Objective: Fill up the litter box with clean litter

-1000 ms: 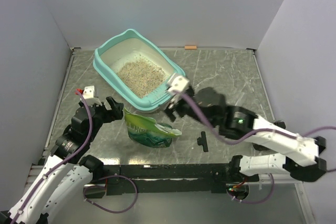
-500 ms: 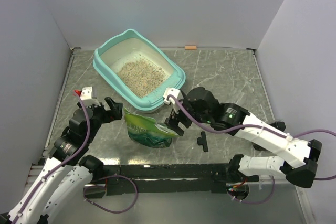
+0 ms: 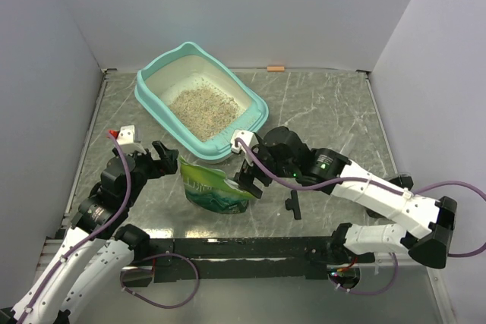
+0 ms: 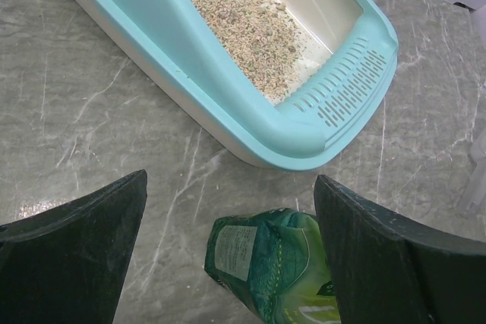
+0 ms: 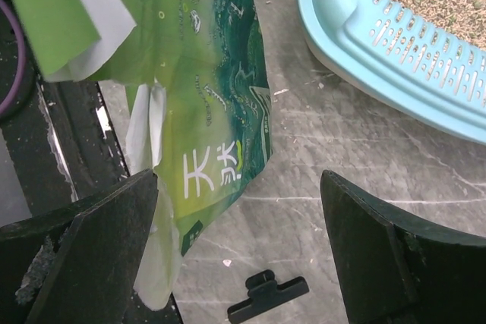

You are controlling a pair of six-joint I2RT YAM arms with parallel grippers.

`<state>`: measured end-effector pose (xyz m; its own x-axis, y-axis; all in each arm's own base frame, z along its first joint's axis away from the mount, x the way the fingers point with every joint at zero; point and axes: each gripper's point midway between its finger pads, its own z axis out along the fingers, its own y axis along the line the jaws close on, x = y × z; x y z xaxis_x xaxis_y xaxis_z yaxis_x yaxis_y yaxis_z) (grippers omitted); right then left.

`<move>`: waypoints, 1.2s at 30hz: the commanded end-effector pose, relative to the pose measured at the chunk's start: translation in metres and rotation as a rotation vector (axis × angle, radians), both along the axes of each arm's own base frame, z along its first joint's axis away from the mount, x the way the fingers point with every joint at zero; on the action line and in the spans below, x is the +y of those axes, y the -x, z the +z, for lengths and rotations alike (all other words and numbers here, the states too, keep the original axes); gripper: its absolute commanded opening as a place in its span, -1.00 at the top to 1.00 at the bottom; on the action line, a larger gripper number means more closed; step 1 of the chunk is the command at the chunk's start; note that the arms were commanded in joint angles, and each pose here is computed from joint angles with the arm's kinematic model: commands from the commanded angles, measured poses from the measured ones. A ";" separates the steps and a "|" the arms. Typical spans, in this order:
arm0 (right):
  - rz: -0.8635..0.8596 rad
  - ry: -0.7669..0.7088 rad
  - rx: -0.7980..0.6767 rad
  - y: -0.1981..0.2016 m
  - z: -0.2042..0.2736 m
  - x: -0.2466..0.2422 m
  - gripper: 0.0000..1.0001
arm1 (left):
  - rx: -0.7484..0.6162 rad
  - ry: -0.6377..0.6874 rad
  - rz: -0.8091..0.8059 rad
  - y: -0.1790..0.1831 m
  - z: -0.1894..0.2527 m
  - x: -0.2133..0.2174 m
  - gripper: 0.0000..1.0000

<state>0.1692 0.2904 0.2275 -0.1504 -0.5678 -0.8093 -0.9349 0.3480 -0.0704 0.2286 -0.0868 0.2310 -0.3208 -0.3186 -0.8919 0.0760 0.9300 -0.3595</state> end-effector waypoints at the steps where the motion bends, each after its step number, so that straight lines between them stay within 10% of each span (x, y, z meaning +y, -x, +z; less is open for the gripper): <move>1: -0.009 -0.027 -0.024 -0.009 0.003 0.007 -0.88 | -0.018 0.012 -0.014 -0.001 0.005 -0.004 -0.90; 15: 0.080 -0.001 0.090 -0.006 -0.031 0.034 -0.68 | -0.006 0.001 -0.030 -0.002 0.002 -0.006 -0.90; 18: 0.057 0.013 0.103 -0.014 -0.036 0.036 -0.09 | -0.005 -0.001 -0.027 -0.003 0.002 -0.006 -0.91; 21: -0.076 0.013 0.047 -0.041 -0.033 0.029 0.96 | -0.001 -0.005 -0.030 -0.003 0.001 -0.007 -0.91; 36: -0.249 -0.217 -0.094 -0.067 0.034 0.012 1.00 | 0.005 -0.011 -0.028 -0.004 -0.001 -0.007 -0.91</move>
<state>0.2217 0.2932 0.1885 -0.3007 -0.5266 -0.7952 -0.8382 0.5436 -0.0431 0.2310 -0.0903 0.2233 -0.3519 -0.3005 -0.8865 0.0765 0.9347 -0.3472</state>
